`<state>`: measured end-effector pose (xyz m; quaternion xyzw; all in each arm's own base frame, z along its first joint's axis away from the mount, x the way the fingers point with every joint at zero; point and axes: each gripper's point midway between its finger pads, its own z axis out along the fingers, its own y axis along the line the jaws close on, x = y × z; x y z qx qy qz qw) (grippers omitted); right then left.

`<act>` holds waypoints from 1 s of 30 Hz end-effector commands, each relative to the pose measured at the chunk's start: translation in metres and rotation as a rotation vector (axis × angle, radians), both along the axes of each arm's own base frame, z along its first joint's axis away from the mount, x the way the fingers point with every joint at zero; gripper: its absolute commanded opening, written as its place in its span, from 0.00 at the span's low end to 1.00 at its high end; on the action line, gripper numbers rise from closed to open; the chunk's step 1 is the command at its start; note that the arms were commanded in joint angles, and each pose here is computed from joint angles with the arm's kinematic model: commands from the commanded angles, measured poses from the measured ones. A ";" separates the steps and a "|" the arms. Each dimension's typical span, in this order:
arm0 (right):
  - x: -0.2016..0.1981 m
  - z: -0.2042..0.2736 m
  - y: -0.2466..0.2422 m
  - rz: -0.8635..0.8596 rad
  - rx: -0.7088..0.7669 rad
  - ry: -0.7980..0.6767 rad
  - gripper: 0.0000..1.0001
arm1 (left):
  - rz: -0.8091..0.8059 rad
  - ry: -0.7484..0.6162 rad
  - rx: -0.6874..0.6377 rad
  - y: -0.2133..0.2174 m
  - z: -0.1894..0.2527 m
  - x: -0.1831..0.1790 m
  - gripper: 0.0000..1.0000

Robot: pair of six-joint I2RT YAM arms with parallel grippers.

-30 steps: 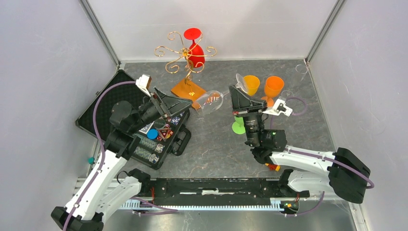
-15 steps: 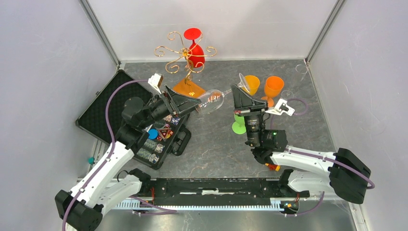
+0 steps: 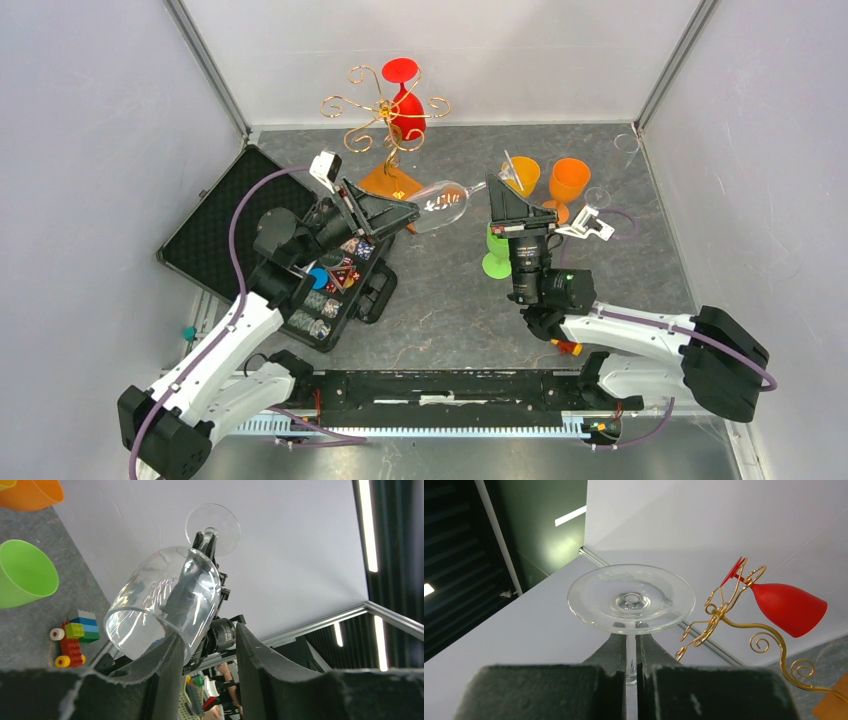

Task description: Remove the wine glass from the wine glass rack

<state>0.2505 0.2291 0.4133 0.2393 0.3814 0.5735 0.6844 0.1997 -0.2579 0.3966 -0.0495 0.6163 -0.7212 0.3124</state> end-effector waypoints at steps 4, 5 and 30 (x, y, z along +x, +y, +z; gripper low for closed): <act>-0.030 0.039 -0.055 0.048 0.401 -0.158 0.00 | -0.110 -0.036 -0.211 0.001 0.051 -0.023 0.35; -0.030 0.037 -0.055 0.051 0.405 -0.157 0.00 | -0.114 -0.025 -0.222 0.001 0.051 -0.022 0.32; -0.034 0.029 -0.060 0.037 0.381 -0.159 0.00 | -0.026 -0.037 -0.112 -0.004 0.035 -0.005 0.34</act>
